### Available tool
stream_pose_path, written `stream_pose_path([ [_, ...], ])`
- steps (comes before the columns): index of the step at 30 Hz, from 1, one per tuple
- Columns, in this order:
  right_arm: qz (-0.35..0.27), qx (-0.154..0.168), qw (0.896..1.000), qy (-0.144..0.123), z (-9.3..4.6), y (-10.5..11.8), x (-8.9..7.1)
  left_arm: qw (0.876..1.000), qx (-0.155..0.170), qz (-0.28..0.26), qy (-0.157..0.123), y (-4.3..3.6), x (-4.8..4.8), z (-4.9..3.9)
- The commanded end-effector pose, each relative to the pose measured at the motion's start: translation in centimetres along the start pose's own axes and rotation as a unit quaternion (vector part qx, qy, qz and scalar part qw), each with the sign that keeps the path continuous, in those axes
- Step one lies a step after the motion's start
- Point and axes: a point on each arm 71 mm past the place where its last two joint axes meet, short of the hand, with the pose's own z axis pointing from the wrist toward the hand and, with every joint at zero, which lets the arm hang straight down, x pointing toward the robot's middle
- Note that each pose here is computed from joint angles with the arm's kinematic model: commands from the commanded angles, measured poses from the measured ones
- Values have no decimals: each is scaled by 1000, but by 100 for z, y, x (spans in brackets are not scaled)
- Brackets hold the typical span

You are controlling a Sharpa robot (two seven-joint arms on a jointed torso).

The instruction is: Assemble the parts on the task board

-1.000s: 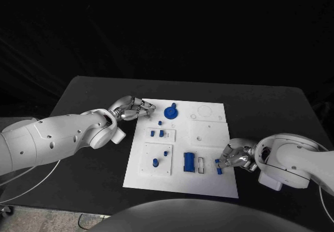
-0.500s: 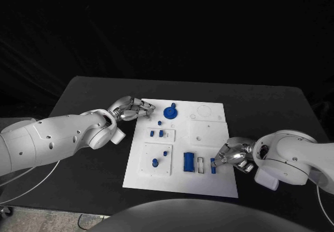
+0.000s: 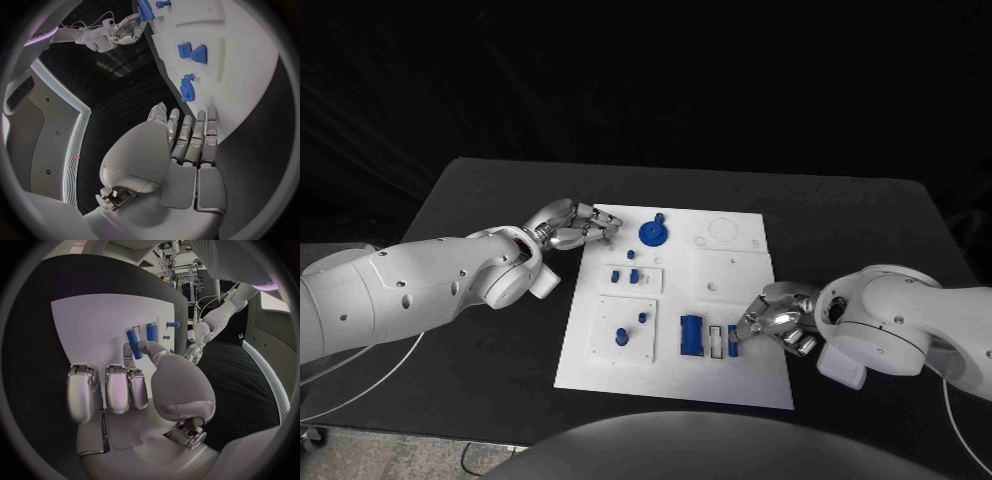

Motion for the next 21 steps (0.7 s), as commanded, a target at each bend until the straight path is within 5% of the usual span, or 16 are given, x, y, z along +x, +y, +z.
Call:
stream_pose_path([
  [1,6,1,1000,17,24,16,24,1000,1,-6,8,-5,28,7],
  [21,-12,8,999,29,120,85,49,1000,1,-6,10,-8,39,18],
])
